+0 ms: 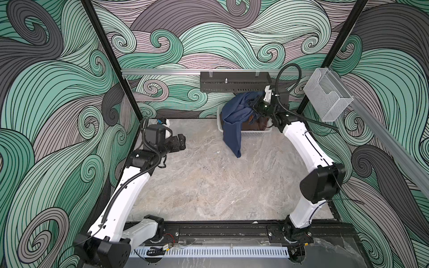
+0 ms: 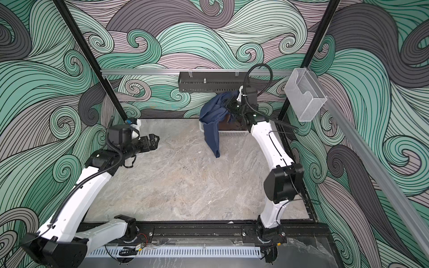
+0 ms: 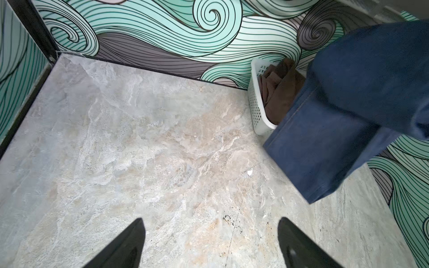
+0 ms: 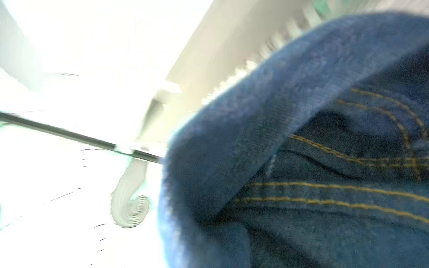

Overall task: Fold and stack the trousers
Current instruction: Pick up the trousers from the basket, then place the trousers at the center of the table.

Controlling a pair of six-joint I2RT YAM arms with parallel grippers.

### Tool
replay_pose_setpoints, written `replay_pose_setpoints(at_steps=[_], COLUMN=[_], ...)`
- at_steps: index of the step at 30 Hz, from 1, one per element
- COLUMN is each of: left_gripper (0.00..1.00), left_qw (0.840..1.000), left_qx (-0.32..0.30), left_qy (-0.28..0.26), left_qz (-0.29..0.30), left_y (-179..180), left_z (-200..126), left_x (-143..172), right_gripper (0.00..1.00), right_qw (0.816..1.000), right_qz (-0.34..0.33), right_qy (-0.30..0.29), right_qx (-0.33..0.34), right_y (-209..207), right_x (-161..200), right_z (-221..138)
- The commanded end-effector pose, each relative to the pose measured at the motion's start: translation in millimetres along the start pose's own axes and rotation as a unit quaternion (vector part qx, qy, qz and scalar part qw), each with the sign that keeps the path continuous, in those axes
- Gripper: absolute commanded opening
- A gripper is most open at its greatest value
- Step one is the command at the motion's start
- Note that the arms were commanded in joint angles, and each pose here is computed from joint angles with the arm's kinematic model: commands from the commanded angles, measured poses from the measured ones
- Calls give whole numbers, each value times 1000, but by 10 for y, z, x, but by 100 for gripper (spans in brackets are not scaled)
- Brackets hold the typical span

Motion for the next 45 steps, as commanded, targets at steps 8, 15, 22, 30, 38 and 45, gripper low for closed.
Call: replay_pose_setpoints(at_steps=[8,15,22,30,38,45], left_gripper=[93,88,85,80,75,75], left_qw=[998,997,997,990,964,943], left_qx=[0,41,49,90,145,136], left_qy=[-60,-32,-16,63,171,250], left_qz=[-12,-50,-64,-85,-140,-171], left_y=[61,46,111,77,26,88], left_z=[-743,-988,-1216,-1177,-908,-583], left_x=[108,339,654,948,1367,1897], right_gripper=[0,6,11,78,89,87], right_qw=[994,998,995,966,946,939], right_qz=[-35,-9,42,0,-61,-36], right_qy=[-34,-8,53,79,40,78], right_qx=[-94,-57,71,244,317,332], right_y=[983,867,-58,-941,-1248,-1633], right_x=[229,886,1793,2159,1993,2283], right_z=[-931,-1307,-1265,-1820,-2683,-2645])
Point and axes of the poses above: each gripper's point midway between its finger pads, its own z axis out along the fingers, its own y axis along the line the jaws close on, x = y × z, the point moved 9 cm from there along -z, back along the fingers, and after that the axes turned 6 degrees about z, right-handed, at the moved point
